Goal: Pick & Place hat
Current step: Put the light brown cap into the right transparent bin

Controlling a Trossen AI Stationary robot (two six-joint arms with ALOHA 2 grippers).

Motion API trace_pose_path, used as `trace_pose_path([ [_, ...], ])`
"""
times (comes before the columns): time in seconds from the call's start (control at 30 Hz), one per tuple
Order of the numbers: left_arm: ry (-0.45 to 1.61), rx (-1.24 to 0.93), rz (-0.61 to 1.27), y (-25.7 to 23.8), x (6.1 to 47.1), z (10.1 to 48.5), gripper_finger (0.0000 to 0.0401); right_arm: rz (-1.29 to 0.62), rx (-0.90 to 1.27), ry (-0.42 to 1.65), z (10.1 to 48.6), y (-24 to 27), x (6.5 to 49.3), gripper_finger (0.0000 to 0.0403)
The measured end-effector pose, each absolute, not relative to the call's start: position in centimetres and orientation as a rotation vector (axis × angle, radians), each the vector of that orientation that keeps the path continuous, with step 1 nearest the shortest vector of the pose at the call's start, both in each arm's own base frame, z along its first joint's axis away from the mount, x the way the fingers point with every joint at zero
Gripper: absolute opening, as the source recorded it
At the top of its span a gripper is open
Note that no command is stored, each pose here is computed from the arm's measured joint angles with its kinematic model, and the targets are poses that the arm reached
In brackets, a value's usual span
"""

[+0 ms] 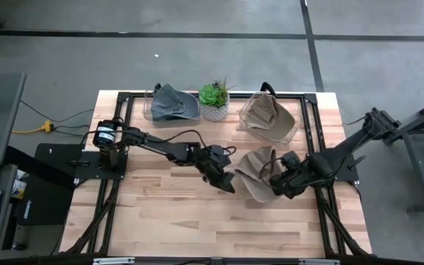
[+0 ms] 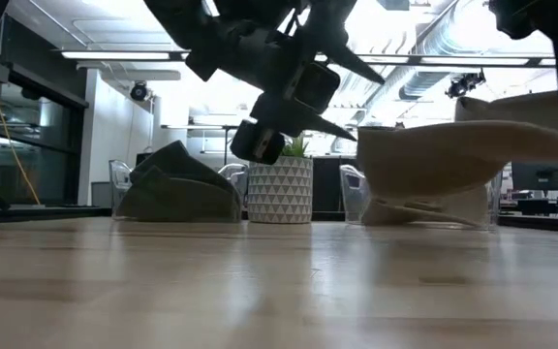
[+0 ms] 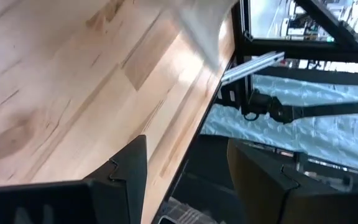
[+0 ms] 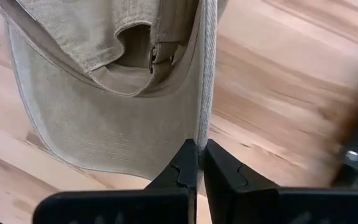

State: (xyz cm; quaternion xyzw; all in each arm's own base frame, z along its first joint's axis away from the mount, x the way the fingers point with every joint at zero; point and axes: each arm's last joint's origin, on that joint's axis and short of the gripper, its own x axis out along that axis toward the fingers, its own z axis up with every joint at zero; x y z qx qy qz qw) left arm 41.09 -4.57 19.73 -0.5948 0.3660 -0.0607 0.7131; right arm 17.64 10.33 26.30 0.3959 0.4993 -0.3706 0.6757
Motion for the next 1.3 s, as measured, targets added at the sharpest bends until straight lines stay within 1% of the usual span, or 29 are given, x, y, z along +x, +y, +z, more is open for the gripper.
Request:
trace_pose_path([
  [0.23, 0.926, -1.276, -0.099, -4.6, 40.4, 18.8, 0.0183, -0.821, 0.864, 1.146, 27.7, 9.0, 15.5, 0.0003],
  [0.33, 0.962, -1.238, -0.065, -4.4, 39.3, 19.7, 0.0183, -0.796, 0.857, 1.129, 28.2, 8.6, 15.0, 0.0003],
  [0.47, 0.878, -1.145, -0.043, -4.1, 38.0, 22.7, 0.0183, -0.763, 0.832, 1.11, 28.8, 8.2, 14.4, 0.0003],
  [0.57, 0.748, -1.053, -0.038, -3.8, 36.9, 25.8, 0.0183, -0.757, 0.812, 1.116, 29.0, 7.9, 14.0, 0.0003],
  [0.67, 0.671, -0.955, -0.009, -3.4, 35.2, 28.4, 0.0183, -0.762, 0.792, 1.115, 29.1, 7.7, 13.7, 0.0003],
  [0.83, 0.572, -0.785, 0.002, -3.0, 33.0, 31.3, 0.0183, -0.755, 0.761, 1.096, 29.2, 7.5, 13.5, 0.0003],
  [0.97, 0.462, -0.724, 0.029, -1.8, 31.1, 33.7, 0.0183, -0.73, 0.758, 1.079, 29.6, 7.2, 13.1, 0.0003],
  [1.17, 0.354, -0.693, 0.148, 1.5, 27.5, 34.5, 0.0183, -0.69, 0.75, 1.017, 30.4, 6.4, 12.0, 0.0003],
  [1.3, 0.295, -0.725, 0.211, 3.2, 24.7, 33.4, 0.0183, -0.661, 0.737, 1.005, 30.8, 5.9, 11.3, 0.0003],
])
